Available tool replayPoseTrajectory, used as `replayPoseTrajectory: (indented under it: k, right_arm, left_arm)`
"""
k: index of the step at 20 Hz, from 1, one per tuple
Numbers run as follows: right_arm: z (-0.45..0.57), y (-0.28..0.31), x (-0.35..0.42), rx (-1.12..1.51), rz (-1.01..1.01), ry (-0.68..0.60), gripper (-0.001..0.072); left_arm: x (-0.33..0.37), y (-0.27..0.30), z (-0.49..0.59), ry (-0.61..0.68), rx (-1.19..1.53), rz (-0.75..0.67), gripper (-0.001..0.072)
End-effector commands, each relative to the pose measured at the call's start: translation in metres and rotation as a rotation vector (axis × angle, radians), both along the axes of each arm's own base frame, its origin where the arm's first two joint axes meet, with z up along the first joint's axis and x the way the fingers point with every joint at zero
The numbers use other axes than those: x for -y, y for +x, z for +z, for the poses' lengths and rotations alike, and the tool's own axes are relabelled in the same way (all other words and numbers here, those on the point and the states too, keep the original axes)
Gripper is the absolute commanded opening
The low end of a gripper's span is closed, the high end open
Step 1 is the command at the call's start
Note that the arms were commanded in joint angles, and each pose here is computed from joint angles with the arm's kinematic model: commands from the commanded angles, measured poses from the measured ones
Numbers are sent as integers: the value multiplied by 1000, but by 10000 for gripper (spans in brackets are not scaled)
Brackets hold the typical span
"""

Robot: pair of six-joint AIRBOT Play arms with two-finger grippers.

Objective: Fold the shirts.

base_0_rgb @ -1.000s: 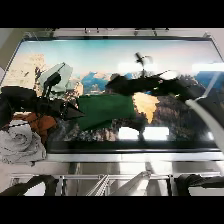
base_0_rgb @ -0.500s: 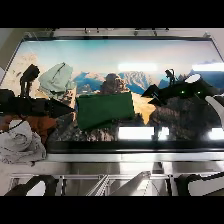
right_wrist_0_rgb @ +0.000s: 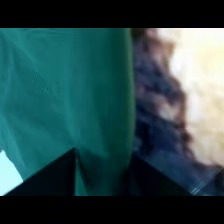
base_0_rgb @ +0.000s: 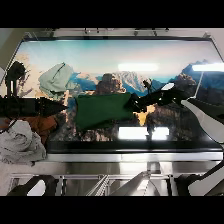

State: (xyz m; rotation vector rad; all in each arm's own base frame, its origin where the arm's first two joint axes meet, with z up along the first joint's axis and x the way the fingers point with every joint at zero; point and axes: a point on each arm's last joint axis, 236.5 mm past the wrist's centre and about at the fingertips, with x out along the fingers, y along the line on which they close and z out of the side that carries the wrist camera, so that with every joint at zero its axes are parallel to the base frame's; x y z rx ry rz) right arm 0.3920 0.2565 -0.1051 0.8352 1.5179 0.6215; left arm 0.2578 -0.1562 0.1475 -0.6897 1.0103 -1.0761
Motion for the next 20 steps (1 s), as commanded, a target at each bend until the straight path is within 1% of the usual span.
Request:
replayPoseTrajectory:
  k: [1,2,3,5,6,8,9,10,11,13,14,15,16,17,20]
  right_arm:
    - [15,4,-32,37,-7,109,169]
    - [22,8,-30,59,-13,120,54]
    - [27,15,-22,82,-29,112,32]
    - [44,45,16,154,-123,81,31]
    - [54,70,54,207,-216,48,30]
    - [75,112,159,284,-464,-40,30]
    - [80,117,221,281,-583,-105,30]
    - [80,108,277,254,-670,-176,30]
    - [77,87,330,214,-726,-272,30]
    - [64,14,431,83,-818,-528,30]
    - [61,-23,468,30,-858,-634,30]
    - [60,-56,495,-3,-893,-705,30]
    - [59,-88,519,-35,-948,-754,30]
    - [56,-115,537,-62,-1016,-774,31]
    - [41,-175,564,-146,-1147,-778,31]
  left_arm:
    - [5,-4,0,-1,-12,-19,16]
    - [8,-6,0,-2,-19,-27,16]
    - [11,-8,0,-2,-19,-39,16]
    - [17,-12,0,-1,-19,-62,16]
    - [20,-14,0,-1,-19,-73,16]
    - [24,-15,0,1,-17,-85,15]
    - [26,-16,0,1,-19,-89,16]
    - [26,-17,0,0,-27,-90,16]
    - [26,-17,0,0,-34,-89,15]
    - [26,-16,0,1,-32,-84,15]
    - [26,-15,-1,2,-30,-78,16]
    - [26,-12,-1,4,-26,-68,15]
    - [25,-9,-1,7,-22,-54,15]
    - [25,-7,-2,8,-19,-46,15]
    - [24,-2,-3,12,-13,-26,15]
